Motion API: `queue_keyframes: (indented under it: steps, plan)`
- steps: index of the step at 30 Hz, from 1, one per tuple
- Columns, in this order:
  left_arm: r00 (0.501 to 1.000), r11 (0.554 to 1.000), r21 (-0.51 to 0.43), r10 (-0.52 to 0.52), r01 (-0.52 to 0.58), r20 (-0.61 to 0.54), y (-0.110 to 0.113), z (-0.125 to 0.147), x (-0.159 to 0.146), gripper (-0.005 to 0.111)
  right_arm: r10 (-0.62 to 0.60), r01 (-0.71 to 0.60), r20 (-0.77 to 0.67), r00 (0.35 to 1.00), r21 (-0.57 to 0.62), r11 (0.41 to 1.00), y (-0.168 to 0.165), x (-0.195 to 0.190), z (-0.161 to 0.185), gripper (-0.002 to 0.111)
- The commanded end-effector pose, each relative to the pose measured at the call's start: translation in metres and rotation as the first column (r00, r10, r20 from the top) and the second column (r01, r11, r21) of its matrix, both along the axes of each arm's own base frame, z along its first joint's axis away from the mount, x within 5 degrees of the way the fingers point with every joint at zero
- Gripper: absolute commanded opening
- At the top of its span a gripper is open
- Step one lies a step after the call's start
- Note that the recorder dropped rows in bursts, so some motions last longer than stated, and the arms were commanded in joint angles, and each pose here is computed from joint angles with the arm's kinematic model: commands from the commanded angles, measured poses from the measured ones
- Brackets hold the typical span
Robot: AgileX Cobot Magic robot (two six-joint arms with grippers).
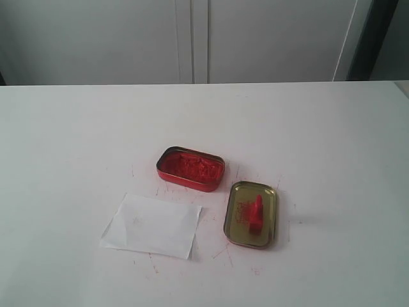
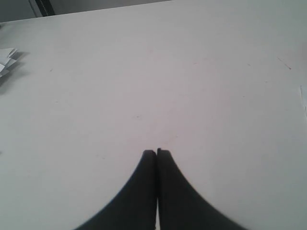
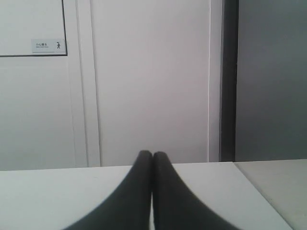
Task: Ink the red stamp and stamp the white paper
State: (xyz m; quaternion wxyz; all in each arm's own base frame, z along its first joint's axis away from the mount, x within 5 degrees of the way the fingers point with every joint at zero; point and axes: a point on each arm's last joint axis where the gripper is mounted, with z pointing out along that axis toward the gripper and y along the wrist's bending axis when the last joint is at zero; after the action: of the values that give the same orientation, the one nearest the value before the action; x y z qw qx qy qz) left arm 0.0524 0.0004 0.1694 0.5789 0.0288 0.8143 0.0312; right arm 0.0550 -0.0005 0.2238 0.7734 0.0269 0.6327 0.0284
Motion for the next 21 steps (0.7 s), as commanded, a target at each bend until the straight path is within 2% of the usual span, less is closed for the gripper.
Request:
queue_keyframes:
  steps: [1, 21]
  plan:
    - [1.000, 1.000, -0.002, 0.001, -0.001, 0.001, 0.0000, -0.0006, 0.0001, 0.000, 0.002, -0.002, 0.025, 1.000, 0.014, 1.000, -0.0001, -0.0008, 0.0017, 0.000]
    - [1.000, 1.000, -0.002, 0.001, -0.001, 0.001, 0.0000, -0.0006, 0.0001, 0.000, 0.001, -0.001, 0.041, 0.999, 0.014, 1.000, -0.0002, -0.0011, 0.0031, 0.000]
